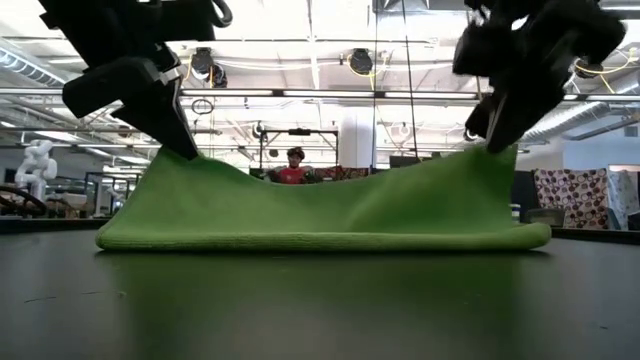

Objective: Roll towel into tight, uniform cylinder
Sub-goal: Fold the green towel

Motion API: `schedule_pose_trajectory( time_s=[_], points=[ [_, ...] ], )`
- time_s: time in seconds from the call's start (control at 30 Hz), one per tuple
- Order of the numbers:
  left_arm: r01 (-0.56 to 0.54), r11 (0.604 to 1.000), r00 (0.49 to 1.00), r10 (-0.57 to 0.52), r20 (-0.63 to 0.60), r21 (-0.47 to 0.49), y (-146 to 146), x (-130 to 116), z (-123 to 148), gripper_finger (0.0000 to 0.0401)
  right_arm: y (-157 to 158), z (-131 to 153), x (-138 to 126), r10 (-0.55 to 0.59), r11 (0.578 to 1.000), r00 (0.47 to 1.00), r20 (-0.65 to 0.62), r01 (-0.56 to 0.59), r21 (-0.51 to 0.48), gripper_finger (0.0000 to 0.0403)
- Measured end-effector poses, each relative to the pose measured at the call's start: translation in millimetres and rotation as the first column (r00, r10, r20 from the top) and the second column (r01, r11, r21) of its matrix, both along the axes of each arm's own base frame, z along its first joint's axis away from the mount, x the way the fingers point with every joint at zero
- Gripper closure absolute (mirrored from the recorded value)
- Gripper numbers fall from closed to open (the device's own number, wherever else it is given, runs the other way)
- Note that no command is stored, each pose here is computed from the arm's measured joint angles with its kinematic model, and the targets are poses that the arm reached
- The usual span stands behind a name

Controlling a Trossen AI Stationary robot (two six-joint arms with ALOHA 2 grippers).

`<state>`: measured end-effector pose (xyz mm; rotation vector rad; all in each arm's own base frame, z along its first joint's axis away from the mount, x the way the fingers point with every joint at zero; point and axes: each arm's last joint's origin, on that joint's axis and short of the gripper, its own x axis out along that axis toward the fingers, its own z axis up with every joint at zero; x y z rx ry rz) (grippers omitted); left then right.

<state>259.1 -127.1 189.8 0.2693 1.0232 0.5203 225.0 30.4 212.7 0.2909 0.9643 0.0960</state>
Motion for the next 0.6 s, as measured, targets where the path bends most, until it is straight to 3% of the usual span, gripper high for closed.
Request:
schedule_pose_trajectory(
  time_s=[0.23,0.47,0.6],
  points=[
    [0.012,1.000,1.000,-0.012,-0.009,0.006,0.0,0.0,-0.1,0.0389,17.8,6.6,3.8,0.123,0.984,0.989,0.083,-0.133,0.123,0.0403],
    [0.014,1.000,1.000,-0.014,-0.016,0.003,1.0,0.5,-0.2,0.0388,10.7,2.5,0.9,0.094,0.994,0.995,0.035,-0.095,0.051,0.0403],
    [0.024,1.000,0.999,-0.025,-0.032,-0.018,0.4,0.4,-0.7,0.0388,12.3,6.4,2.2,0.141,0.983,0.987,0.076,-0.149,0.106,0.0403]
  ],
)
